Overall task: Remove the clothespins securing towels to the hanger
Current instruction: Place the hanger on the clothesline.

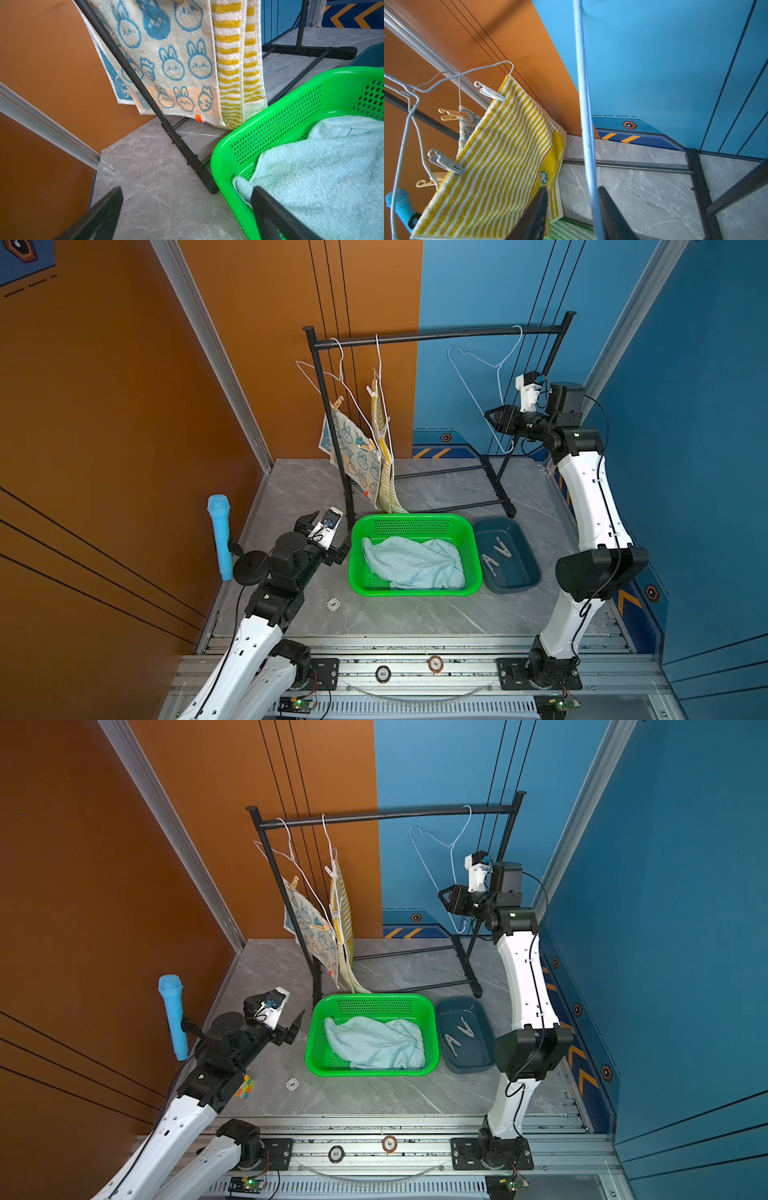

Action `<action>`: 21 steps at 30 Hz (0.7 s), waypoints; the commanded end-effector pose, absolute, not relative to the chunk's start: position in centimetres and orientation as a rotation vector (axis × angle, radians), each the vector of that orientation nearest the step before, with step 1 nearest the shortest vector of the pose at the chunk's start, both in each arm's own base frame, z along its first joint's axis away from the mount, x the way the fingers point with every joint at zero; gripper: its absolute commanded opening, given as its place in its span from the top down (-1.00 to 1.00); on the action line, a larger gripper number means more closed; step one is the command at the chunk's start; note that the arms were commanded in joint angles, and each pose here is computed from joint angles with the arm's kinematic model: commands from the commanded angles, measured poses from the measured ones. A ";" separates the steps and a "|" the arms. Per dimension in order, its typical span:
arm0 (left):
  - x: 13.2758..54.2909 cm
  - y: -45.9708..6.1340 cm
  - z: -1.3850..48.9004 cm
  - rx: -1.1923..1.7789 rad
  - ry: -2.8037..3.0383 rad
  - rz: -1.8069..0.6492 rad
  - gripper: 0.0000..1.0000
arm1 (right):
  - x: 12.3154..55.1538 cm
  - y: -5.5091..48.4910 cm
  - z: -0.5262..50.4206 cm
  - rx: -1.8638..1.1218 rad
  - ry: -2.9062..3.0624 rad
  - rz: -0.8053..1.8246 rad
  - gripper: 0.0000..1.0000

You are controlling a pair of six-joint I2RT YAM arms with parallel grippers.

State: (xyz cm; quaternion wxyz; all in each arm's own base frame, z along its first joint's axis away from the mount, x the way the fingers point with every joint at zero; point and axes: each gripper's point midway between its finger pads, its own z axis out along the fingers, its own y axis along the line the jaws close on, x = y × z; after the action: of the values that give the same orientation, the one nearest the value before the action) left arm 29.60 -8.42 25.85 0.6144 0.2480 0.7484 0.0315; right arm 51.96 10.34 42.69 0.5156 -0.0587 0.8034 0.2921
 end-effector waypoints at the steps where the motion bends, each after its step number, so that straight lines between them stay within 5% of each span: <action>1: 29.6 -8.5 25.6 0.562 1.731 0.040 -0.95 | 50.7 9.9 44.1 -0.146 1.918 0.673 0.02; 21: 29.6 -8.4 25.9 0.546 1.725 0.017 -0.95 | 43.0 7.2 49.2 -0.186 1.856 0.161 -0.87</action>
State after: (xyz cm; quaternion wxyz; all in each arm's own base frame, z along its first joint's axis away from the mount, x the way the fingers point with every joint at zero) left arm 29.73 -8.19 25.76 0.6136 0.2400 0.7519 0.0208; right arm 44.37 8.27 49.70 0.5971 -0.0774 0.7874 0.1322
